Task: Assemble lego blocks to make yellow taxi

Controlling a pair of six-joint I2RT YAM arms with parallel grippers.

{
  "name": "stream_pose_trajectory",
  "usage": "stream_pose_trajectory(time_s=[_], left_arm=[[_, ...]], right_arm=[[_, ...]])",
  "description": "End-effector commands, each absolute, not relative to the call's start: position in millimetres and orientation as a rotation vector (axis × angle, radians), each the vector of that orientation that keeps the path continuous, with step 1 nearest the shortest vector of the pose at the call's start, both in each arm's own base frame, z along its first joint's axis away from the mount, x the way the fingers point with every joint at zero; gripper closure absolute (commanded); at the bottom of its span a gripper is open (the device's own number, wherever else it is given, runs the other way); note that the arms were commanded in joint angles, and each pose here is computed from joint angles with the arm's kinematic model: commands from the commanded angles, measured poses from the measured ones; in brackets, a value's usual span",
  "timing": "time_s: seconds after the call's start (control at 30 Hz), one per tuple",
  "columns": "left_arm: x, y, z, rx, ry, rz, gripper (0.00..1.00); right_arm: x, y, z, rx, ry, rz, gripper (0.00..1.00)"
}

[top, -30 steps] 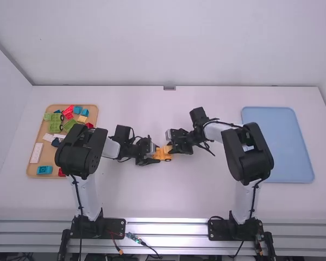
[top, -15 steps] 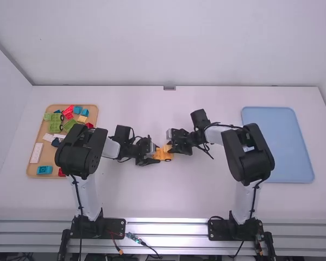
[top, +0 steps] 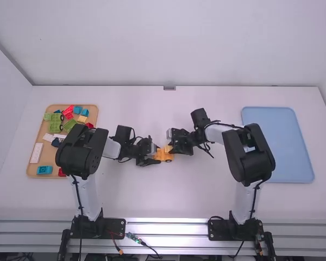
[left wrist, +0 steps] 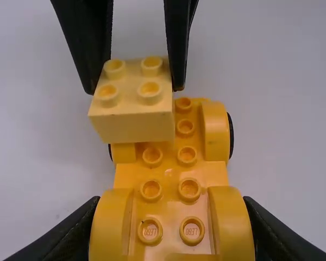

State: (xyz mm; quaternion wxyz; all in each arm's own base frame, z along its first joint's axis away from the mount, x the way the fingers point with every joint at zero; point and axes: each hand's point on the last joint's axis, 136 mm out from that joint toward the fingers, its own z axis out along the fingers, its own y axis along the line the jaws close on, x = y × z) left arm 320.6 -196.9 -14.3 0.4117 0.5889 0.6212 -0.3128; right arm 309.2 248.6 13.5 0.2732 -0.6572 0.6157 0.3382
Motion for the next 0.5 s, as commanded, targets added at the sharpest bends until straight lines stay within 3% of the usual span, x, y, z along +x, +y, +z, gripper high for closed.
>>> stream_pose_trajectory(time_s=[0.0, 0.2, 0.47], left_arm=[[324, -194, -22, 1.49, 1.598, -0.754, 0.45], [325, -192, -23, 1.487, 1.607, -0.748, 0.44], [323, -193, -23, 1.491, 1.608, -0.753, 0.44]], right_arm=[[310, 251, 36, -1.786, 1.587, 0.878, 0.86], [304, 254, 49, -1.806, 1.556, 0.871, 0.88], [295, 261, 29, -1.818, 1.559, 0.832, 0.91]])
